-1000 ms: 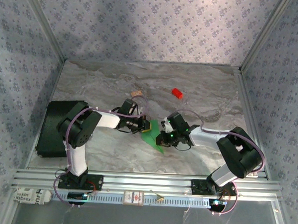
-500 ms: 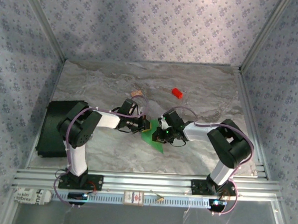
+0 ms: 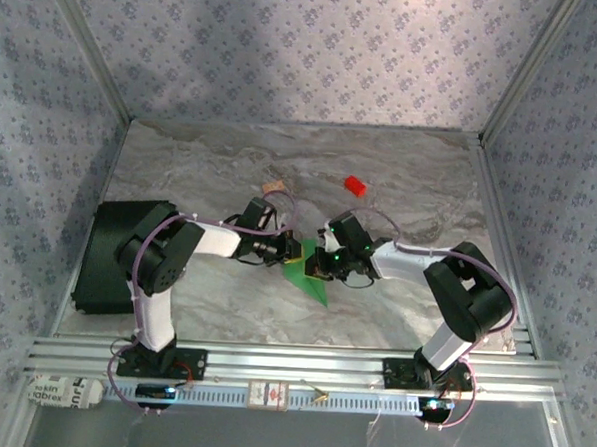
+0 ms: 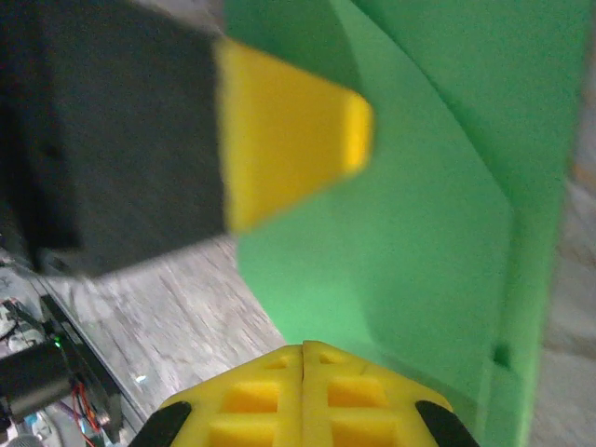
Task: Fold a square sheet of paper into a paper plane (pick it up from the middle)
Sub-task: Fourth fold the wing at the center of the table.
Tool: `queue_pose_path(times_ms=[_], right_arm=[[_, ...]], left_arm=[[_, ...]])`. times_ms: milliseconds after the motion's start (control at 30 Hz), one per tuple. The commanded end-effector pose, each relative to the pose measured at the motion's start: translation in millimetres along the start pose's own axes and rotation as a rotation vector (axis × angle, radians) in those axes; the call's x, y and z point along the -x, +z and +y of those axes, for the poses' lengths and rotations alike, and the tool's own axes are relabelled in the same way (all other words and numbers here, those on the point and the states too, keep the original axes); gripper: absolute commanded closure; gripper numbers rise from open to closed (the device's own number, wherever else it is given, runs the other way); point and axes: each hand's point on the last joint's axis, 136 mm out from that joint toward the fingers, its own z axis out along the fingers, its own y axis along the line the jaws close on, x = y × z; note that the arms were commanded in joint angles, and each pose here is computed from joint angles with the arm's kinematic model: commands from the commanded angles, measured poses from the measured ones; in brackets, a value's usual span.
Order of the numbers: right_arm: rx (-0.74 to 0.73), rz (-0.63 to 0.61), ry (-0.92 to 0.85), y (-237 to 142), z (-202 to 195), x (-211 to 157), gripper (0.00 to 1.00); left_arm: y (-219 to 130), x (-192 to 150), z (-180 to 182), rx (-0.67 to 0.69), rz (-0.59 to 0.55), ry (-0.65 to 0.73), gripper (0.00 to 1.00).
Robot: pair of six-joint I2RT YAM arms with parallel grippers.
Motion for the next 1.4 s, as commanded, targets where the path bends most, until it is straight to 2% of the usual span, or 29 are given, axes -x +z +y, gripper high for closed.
queue_pose_path(times_ms=[0,233,633,900,1067,1367], right_arm=[[-0.038,0.024,0.015,11.0,-7.4,3.9,0.97],[-0.106,0.067,0.059,26.3,-32.9,-11.5,0.97],[-0.037,0.05,0.001,-0.8,-16.4,-27.0,0.94],[-0.08,0.115,0.069,8.9,-54.1,-60.2,0.95],[-0.019,0.095,0.101,6.4,-55.9,-70.7,0.95],[-0.048,0.117,0.068,-10.3,-62.8,-88.0,0.95]], left_arm=[[7.2,-8.5,38.4,0.098,0.006,-0.065,0.99],[6.4,-9.9,40.4,0.105,0.005,-0.068,0.99],[7.7,-10.9,44.5,0.118,0.012,-0.072,0.99],[7.2,-10.8,44.7,0.12,0.012,-0.074,0.99],[6.1,-11.4,45.3,0.128,0.013,-0.071,0.99],[5.4,-11.4,47.8,0.136,0.013,-0.079,0.99]])
